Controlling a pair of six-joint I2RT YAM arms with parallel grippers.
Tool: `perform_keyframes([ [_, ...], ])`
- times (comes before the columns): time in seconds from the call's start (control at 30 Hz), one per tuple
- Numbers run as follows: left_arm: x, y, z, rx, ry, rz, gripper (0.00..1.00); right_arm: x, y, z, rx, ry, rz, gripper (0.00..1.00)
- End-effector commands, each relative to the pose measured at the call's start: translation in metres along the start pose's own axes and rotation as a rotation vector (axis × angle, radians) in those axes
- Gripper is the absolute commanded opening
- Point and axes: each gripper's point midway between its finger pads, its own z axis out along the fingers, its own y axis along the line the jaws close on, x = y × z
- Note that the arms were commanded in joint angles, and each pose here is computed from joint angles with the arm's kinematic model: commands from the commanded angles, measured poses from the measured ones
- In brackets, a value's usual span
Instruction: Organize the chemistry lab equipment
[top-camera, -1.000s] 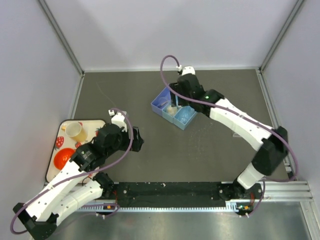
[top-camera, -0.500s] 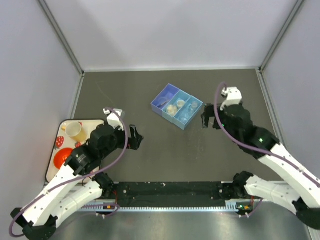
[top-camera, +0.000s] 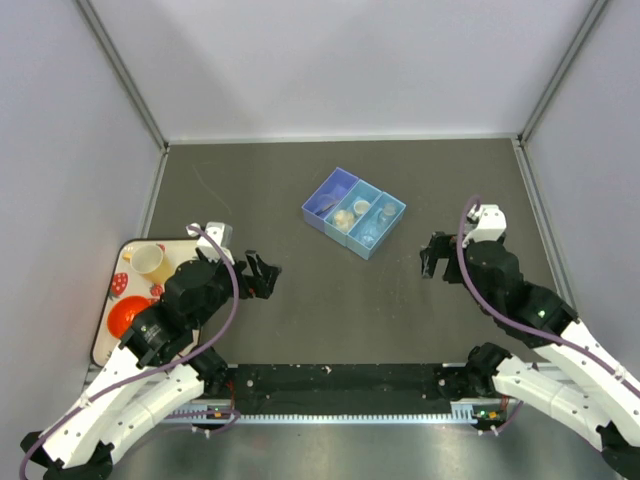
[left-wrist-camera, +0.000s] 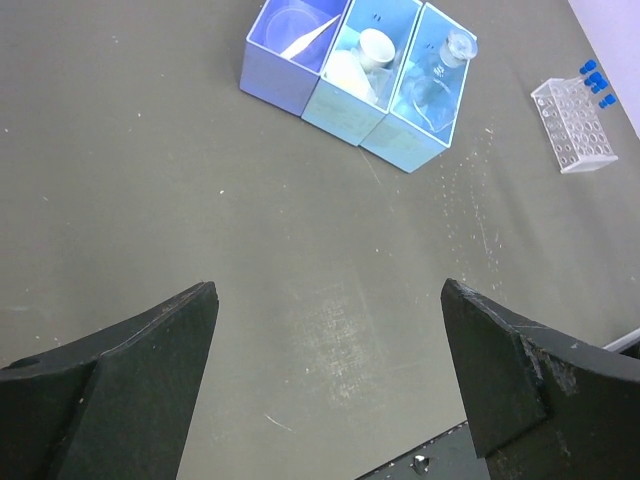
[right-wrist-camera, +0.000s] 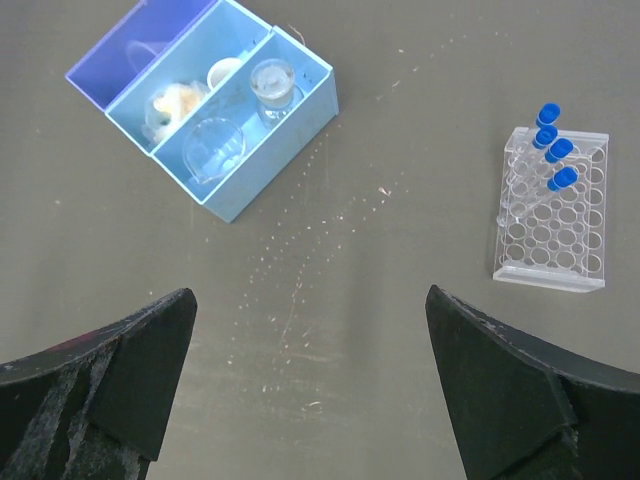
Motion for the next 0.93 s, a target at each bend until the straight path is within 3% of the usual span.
perform_keyframes([
  [0.0,-0.025,-0.006,0.002,0.004,-0.091,-0.024,0.99,-0.015,0.005,-0.008,-0.033,-0.048,0.048,0.99],
  [0.73,-0.054,0.015,0.005,-0.123,-0.214,0.041,0.99,-0.060,-0.006,-0.020,0.042,-0.170,0.071,0.99],
  [0.9,-0.059,0.018,0.006,-0.139,-0.242,0.052,0.99,-0.049,-0.003,0.000,0.097,-0.098,0.018,0.99],
])
